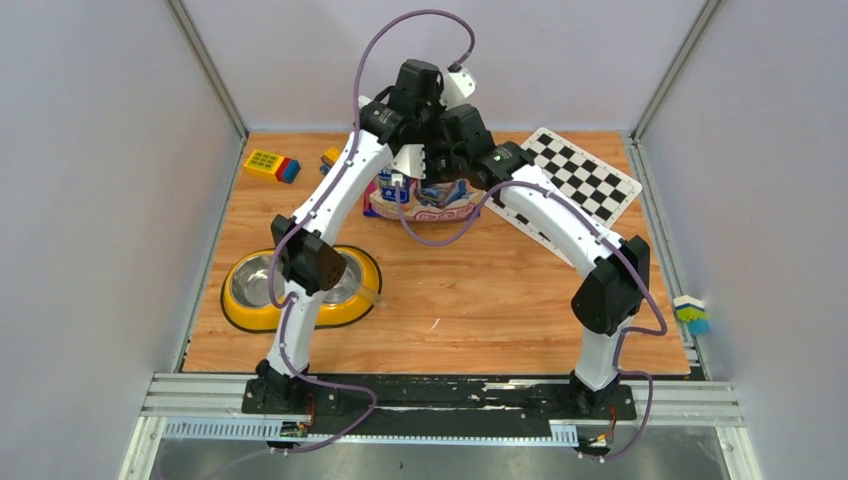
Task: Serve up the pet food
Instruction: Adjust the pet food bag at the center of the board.
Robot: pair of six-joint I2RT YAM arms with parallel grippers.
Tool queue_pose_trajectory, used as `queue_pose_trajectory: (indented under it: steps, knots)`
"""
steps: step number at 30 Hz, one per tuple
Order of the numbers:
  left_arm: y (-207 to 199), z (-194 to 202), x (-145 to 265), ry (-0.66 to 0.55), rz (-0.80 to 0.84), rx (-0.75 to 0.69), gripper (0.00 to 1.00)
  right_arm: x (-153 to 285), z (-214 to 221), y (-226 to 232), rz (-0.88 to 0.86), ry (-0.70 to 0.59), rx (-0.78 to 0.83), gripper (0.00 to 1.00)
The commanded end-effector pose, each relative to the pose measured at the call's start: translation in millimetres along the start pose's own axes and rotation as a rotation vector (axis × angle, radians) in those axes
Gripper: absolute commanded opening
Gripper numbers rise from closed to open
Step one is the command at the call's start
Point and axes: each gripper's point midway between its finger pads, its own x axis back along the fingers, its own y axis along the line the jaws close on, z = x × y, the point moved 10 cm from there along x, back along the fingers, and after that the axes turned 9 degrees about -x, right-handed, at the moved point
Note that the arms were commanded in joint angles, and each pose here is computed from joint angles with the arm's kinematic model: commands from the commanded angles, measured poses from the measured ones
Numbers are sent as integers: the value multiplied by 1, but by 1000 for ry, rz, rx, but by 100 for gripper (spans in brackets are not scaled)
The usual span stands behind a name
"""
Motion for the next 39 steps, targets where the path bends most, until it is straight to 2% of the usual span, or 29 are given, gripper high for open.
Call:
queue_pose_trajectory:
  steps: [1,5,7,10,14,19,25,29,32,39]
  knots:
    - [88,-48,57,-276,-420,86,3,72,-41,-93,452,-205,56,0]
    - [84,-45,65,-285,-378,124,3,83,-32,-78,293,-252,35,0]
    - [81,-40,75,-277,-357,136,2,82,-21,-59,197,-233,37,0]
    - [60,-25,71,-220,-263,141,1,80,-3,-22,39,-203,54,0]
    - [41,-8,80,-167,-139,138,1,87,13,28,-138,-220,23,0]
    - [33,-1,88,-152,-89,154,4,94,21,65,-216,-231,7,0]
    - [28,0,82,-127,-88,177,13,92,27,85,-257,-230,-18,6]
    - [25,-1,77,-103,-103,162,15,85,32,87,-248,-212,-28,7]
    - [23,-2,65,-78,-120,149,12,75,32,73,-161,-180,-48,0]
    - [37,-18,41,-116,-258,165,4,62,28,3,277,-107,-63,0]
